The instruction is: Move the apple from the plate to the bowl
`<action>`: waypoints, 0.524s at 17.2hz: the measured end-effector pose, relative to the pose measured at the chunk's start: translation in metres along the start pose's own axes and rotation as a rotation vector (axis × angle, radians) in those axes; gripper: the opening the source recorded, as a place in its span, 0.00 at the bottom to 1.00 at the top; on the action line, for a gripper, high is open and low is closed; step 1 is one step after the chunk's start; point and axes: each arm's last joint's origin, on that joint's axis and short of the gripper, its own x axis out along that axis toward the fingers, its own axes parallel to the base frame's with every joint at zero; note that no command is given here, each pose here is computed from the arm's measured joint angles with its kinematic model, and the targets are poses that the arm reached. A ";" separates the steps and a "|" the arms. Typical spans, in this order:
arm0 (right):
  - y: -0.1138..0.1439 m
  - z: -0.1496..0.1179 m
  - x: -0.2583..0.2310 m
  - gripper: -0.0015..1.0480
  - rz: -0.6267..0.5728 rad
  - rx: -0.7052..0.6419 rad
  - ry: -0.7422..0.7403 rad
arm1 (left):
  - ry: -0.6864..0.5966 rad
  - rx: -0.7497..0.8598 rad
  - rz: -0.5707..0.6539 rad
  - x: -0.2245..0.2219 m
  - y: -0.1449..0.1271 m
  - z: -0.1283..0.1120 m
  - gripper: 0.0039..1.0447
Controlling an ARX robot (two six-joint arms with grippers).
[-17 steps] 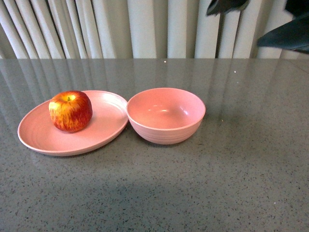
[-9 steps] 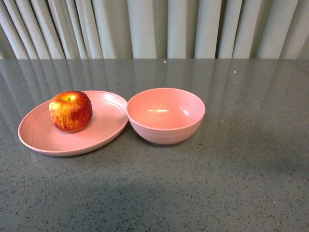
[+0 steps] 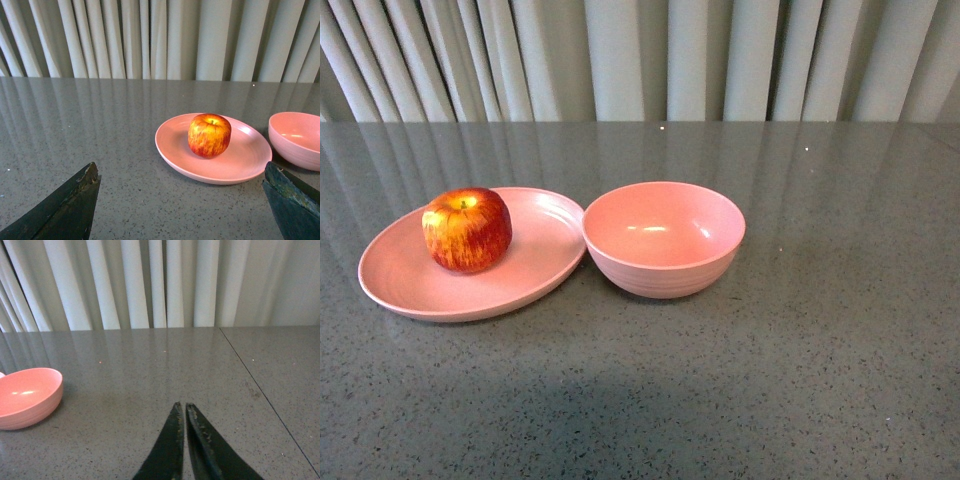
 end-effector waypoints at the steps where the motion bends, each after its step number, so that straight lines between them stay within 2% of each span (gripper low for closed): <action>1: 0.000 -0.004 -0.001 0.02 0.000 -0.005 0.009 | 0.000 0.000 0.000 0.000 0.000 0.000 0.94; 5: 0.000 -0.016 -0.009 0.02 0.002 -0.011 0.053 | 0.000 0.000 0.000 0.000 0.000 0.000 0.94; 9: 0.000 -0.017 -0.013 0.02 0.000 -0.012 0.014 | 0.000 0.000 0.000 0.000 0.000 0.000 0.94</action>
